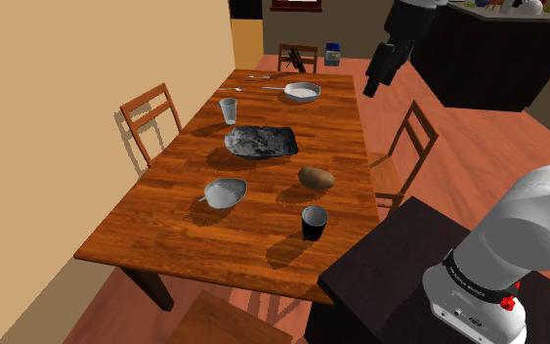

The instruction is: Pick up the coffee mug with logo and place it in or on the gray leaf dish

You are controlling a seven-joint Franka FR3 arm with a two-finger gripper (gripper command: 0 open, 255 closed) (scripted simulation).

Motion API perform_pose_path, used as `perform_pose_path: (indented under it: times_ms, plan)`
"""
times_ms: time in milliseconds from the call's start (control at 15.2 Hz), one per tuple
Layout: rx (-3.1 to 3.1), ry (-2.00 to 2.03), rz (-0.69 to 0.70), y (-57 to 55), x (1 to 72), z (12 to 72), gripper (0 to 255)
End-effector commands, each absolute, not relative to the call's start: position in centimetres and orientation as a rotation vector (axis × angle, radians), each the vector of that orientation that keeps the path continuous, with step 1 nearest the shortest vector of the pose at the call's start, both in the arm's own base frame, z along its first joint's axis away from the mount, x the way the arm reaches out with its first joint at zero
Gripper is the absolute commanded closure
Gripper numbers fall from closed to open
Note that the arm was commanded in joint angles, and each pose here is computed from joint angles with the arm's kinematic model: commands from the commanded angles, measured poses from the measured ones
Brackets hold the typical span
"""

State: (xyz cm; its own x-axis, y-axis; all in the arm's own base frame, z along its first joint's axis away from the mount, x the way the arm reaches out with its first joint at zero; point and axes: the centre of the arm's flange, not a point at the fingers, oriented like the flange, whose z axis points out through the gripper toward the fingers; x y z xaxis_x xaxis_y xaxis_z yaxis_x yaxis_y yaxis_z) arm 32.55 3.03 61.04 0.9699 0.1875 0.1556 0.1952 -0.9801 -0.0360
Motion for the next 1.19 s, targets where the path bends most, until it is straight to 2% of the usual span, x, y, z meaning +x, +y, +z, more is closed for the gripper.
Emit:
perform_pose_path:
  times_ms: [0,1122]
  plan:
    - [-3.067,-0.298,-0.235,3.0,32.6,61.0,0]
    - [-3.182,-0.076,-0.144,13.3,35.0,40.5,0]
